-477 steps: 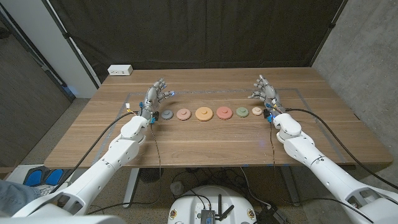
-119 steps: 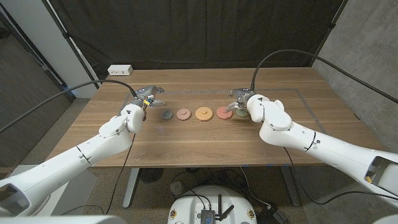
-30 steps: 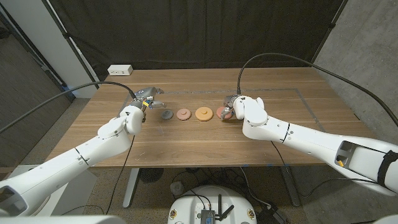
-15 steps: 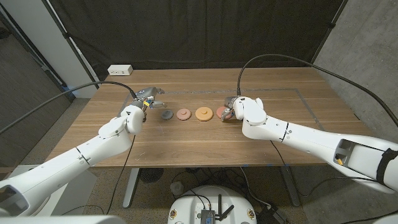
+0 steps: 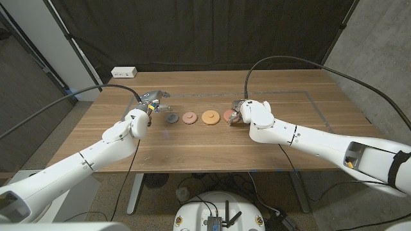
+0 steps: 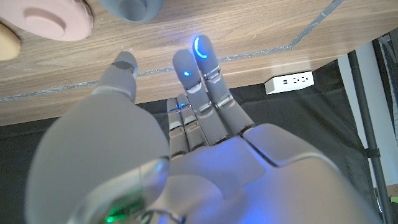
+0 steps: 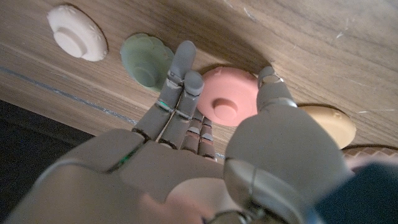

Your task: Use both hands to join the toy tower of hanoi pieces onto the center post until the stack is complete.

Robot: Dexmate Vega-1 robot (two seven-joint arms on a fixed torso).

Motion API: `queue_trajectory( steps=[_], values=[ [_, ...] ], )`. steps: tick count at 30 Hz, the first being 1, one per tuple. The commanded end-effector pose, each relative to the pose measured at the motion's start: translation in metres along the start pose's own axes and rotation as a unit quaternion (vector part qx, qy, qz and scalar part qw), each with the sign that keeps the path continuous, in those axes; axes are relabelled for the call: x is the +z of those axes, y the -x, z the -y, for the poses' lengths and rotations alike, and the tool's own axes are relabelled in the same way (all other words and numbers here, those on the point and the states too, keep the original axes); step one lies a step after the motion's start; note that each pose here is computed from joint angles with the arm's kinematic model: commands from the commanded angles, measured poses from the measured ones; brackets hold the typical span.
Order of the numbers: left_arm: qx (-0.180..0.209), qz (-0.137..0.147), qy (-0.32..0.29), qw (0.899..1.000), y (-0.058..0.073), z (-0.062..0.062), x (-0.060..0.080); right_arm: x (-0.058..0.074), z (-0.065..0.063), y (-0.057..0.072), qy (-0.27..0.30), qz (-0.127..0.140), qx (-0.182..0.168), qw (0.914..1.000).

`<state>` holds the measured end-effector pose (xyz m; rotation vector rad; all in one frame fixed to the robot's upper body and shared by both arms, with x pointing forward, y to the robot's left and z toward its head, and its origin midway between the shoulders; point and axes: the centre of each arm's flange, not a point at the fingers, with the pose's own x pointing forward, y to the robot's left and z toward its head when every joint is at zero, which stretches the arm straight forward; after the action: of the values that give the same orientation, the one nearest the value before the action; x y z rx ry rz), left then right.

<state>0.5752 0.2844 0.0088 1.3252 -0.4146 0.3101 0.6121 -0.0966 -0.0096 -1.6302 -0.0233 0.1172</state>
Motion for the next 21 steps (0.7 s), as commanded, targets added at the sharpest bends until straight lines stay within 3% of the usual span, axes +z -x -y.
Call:
queue_trajectory(
  steps=[1,11,21],
  values=[
    [-0.002,0.001,0.004,1.000,0.0000,0.0030,0.0000,0.0001,-0.0044,-0.0027,0.003,-0.003,0.008,1.0000],
    [0.000,0.000,0.004,1.000,-0.0005,0.0027,0.0003,-0.0014,-0.0076,-0.0039,0.011,-0.009,-0.015,0.9998],
    [0.000,0.000,0.003,1.000,-0.0002,0.0017,0.0009,-0.0052,-0.0091,-0.0030,0.006,0.004,-0.042,0.9991]
  ],
)
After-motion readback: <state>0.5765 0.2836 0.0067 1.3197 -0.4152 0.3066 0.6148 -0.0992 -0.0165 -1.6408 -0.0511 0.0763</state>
